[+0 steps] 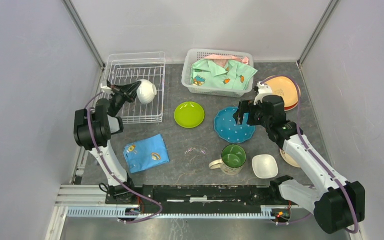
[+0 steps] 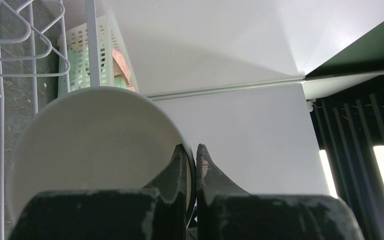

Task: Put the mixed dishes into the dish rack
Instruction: Turn the bowl upside down on the dish rack.

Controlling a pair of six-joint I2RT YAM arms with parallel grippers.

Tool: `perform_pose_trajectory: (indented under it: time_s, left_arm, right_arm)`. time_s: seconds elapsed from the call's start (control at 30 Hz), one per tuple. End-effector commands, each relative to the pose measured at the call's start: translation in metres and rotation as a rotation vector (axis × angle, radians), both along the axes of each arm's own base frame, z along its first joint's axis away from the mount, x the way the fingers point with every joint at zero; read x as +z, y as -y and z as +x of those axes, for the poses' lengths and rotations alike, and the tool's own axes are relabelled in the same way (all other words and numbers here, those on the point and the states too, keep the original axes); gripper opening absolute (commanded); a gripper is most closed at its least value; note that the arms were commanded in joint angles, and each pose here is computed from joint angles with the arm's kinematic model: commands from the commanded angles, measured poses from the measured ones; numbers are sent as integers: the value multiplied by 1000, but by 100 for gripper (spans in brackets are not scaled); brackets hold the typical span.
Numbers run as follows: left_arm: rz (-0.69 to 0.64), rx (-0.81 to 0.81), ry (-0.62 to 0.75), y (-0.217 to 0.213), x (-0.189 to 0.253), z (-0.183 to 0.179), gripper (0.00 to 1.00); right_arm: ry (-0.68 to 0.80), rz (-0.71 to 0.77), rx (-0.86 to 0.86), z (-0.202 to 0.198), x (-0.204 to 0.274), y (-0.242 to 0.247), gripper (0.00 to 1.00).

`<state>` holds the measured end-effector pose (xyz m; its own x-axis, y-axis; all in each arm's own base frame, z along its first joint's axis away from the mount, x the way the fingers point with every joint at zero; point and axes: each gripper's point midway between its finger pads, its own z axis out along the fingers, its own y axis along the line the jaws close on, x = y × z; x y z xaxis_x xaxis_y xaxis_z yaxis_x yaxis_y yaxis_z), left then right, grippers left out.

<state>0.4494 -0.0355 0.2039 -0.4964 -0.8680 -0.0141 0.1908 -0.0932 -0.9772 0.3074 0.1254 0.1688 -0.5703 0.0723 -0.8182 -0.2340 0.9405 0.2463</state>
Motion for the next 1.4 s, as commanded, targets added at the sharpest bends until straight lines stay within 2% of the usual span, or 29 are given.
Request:
perform_pose_trajectory:
  time_s: [0.0,0.1,0.3,0.4,0.6,0.8,1.0,1.17,1.37]
  left_arm:
    - [15,-20,153,6,33,-2,2]
    - [75,29,122,2,44,10,2]
    - [278,114,64,-4,53,34,2]
    - [272,124,76,-7,59,41,2]
    - [227,114,59,-9,44,58,2]
    - [293,64,45,-2,39,79,2]
    - [400,56,-34,-1,7,76,2]
    - [350,-25,24,10,-3,71,2]
    - [353,-16,-62,10,-28,56,2]
  right_arm:
    - [38,-4,-8,7,13,1,98]
    - [43,-1,-11,7,13,2,98]
    - [38,-14,-13,5,9,4,98]
    - [37,-14,-12,4,7,4,98]
    - [32,-9,-3,4,5,2,98]
    - [33,-11,-7,5,5,3,98]
    - [31,-10,-8,7,3,3,98]
    - [16,-10,-5,5,-3,2,98]
    - [21,-27,-12,5,-5,6,98]
